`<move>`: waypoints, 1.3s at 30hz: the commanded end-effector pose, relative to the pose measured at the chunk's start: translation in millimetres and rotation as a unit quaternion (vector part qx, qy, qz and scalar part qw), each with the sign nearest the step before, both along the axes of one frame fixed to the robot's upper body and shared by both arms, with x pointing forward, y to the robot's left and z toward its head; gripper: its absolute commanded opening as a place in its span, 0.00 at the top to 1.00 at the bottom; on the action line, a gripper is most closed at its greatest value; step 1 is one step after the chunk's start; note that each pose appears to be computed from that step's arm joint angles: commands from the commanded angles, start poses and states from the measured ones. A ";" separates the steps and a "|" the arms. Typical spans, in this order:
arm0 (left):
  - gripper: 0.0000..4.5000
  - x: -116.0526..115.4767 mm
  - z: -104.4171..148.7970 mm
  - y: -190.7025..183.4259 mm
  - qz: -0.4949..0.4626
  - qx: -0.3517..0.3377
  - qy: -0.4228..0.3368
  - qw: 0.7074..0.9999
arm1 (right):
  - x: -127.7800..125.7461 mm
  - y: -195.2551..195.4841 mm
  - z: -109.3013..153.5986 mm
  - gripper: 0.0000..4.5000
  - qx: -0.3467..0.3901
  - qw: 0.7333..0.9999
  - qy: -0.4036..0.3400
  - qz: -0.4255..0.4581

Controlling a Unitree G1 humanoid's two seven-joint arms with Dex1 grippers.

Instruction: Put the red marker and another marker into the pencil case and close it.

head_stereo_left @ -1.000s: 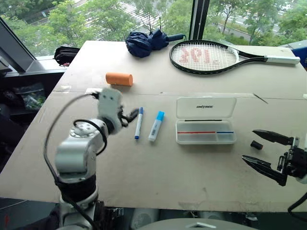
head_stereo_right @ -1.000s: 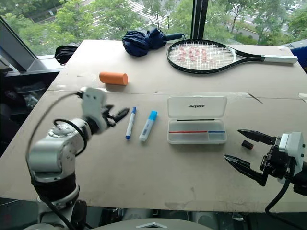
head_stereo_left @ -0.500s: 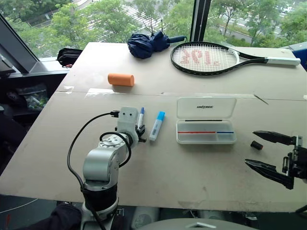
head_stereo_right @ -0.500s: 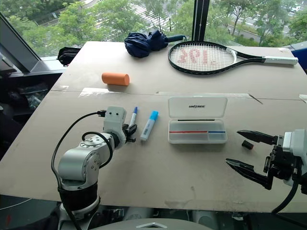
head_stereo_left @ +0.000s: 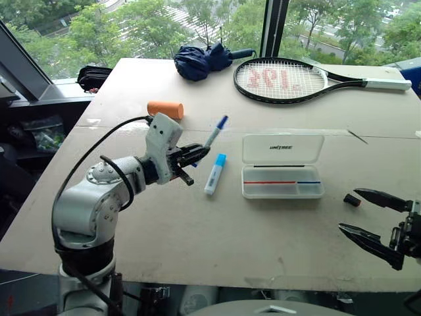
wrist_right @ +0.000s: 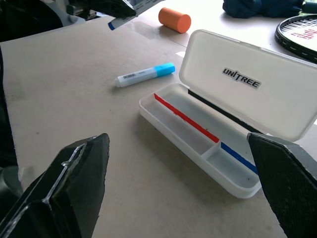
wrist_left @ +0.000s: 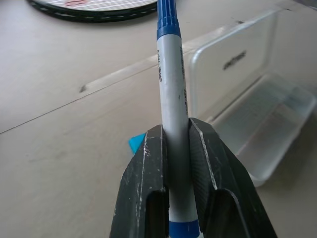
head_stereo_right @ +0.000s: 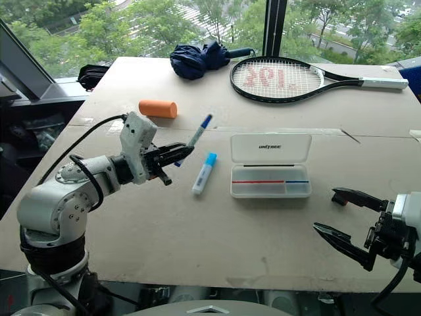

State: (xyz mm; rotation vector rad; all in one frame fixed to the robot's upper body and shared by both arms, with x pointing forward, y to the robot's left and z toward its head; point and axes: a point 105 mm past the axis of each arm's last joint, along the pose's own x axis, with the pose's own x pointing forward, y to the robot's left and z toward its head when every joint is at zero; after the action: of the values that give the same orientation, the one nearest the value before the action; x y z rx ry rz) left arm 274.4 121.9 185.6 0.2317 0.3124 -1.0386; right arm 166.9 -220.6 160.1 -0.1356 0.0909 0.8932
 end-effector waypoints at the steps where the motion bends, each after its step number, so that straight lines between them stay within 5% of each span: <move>1: 0.98 -6.7 -8.5 -32.7 -0.163 0.070 0.010 0.984 | -3.1 -2.5 9.1 0.00 -0.018 0.999 -0.030 -0.022; 9: 0.98 60.5 -36.5 -96.9 -0.194 0.177 -0.028 0.964 | -14.1 4.0 8.5 0.00 -0.021 0.998 -0.037 -0.051; 18: 0.98 76.5 -45.9 -141.0 -0.235 0.207 -0.047 0.949 | -31.8 1.7 3.4 0.00 -0.024 0.996 -0.038 -0.081; 25: 0.31 70.4 -28.3 -143.3 -0.243 0.163 -0.033 0.956 | -33.3 3.1 1.8 0.00 -0.024 0.996 -0.041 -0.082; 27: 0.23 63.2 -17.4 -129.2 -0.234 0.134 -0.012 0.963 | -32.5 4.4 1.4 0.00 -0.023 0.996 -0.041 -0.077; 34: 0.23 48.7 7.7 -62.4 -0.028 0.004 0.020 0.999 | -22.2 3.8 0.2 0.00 -0.018 0.997 -0.042 -0.056; 39: 0.23 56.0 -12.2 -7.9 0.220 0.006 0.012 0.975 | -9.9 4.6 1.9 0.00 -0.011 0.999 -0.044 -0.029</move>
State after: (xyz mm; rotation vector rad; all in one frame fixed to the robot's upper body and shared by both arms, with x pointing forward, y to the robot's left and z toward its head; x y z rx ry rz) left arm 329.6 103.3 165.9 0.1373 0.3996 -0.7118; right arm 156.6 -217.9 157.5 -0.1916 0.0406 0.8075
